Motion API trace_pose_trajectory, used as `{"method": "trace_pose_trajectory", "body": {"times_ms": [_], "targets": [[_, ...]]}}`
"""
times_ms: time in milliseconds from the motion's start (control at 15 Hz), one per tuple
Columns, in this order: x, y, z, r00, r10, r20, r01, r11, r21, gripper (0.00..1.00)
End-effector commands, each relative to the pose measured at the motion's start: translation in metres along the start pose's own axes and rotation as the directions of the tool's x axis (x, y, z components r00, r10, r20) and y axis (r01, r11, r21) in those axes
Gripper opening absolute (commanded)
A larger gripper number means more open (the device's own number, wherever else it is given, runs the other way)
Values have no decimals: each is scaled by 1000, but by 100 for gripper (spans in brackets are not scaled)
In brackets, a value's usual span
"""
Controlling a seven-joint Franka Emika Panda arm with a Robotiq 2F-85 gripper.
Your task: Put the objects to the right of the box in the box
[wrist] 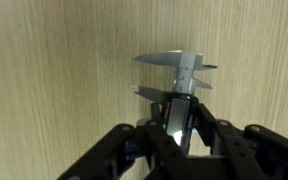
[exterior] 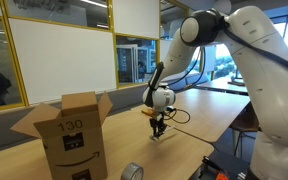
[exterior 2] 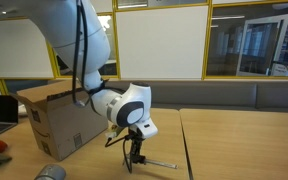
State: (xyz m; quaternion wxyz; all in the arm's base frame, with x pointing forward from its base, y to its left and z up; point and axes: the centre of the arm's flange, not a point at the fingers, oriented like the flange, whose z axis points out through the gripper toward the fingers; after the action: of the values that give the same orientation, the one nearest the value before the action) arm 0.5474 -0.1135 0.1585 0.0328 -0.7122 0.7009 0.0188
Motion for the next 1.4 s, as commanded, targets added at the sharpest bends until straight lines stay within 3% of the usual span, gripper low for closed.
{"method": "trace_pose_trajectory", "body": {"times_ms": [0,333,533,933,1333], "targets": [[-33,18,-81,994,-21,-109,26,999,45,19],[-75,18,-162,961,-106,-256,136,985,104,19],[-101,18,-206,931,-185,-314,244,957,159,19],[-162,16,-282,862,-336,-379,448,856,260,19],[-214,4,-324,770,-477,-424,610,744,271,19]]}}
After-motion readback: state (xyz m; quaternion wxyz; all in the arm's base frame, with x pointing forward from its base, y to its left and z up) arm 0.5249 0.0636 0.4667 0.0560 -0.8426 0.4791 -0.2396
